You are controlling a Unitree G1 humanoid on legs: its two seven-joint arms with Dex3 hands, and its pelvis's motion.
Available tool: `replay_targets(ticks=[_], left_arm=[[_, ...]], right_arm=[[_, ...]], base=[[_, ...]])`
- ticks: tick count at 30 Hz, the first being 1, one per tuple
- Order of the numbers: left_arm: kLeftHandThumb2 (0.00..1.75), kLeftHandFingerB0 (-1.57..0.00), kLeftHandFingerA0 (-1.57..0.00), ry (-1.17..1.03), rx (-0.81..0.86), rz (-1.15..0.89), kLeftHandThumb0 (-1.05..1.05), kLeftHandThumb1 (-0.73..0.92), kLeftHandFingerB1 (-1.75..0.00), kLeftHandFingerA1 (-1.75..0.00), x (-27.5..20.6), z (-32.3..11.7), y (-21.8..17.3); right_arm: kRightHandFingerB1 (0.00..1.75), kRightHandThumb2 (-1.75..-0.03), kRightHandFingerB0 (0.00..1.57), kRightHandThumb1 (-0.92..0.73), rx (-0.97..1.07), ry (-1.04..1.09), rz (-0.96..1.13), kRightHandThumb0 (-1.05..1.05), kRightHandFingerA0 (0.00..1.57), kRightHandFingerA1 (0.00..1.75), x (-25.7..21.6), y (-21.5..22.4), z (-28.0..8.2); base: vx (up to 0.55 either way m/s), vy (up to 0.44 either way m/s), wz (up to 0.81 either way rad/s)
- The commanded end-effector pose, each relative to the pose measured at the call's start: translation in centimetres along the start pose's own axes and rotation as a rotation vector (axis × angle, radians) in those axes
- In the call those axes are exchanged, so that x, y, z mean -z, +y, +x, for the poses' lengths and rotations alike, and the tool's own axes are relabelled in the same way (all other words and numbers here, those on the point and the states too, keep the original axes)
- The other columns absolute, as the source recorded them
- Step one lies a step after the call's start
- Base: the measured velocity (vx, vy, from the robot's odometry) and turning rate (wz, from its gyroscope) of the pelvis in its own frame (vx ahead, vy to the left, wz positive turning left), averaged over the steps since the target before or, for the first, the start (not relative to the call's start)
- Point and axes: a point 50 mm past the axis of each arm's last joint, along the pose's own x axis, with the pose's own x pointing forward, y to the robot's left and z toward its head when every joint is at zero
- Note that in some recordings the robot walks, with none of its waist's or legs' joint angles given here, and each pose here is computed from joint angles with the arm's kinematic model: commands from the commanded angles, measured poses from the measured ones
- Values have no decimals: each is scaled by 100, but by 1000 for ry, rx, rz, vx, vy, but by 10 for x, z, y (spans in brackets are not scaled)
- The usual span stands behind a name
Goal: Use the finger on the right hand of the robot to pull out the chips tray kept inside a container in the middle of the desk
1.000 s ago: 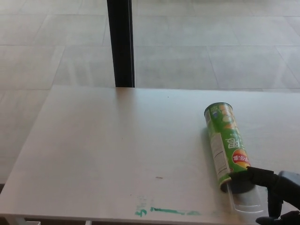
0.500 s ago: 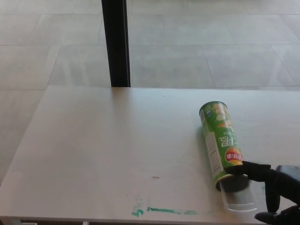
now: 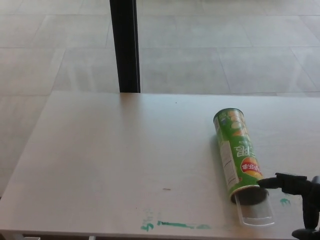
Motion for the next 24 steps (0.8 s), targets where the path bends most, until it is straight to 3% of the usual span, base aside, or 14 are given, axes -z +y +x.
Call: replay_targets(ticks=[1, 11, 18, 21, 24], left_arm=[[62, -47, -48, -20, -11, -13, -42, 73, -40, -53, -2, -1, 3], [61, -50, -51, -19, -12, 8, -42, 73, -40, -56, -3, 0, 2], [62, -47, -48, -29, -9, 15, -42, 74, -40, -53, -3, -1, 2], [62, -48, -49, -25, -8, 17, -42, 73, -40, -56, -4, -1, 2], [62, -47, -49, -23, -6, -16, -40, 73, -41, -57, -3, 0, 2]], right_arm=[[35, -58, 23, -53, -43, 69, 5, -10, 73, 128, 13, 7, -4], [36, -56, 28, -51, -33, 85, 8, -9, 80, 129, 16, 21, 10], [38, -55, 26, -51, -58, 106, 13, -8, 78, 129, 19, 33, 20], [37, -57, 24, -54, -68, 116, 60, -5, 72, 139, 20, 34, 23], [35, -57, 24, -54, -53, 122, 53, -8, 73, 133, 19, 34, 26]], base=[[0, 0, 0], [0, 0, 0], [0, 0, 0], [0, 0, 0], [0, 0, 0]])
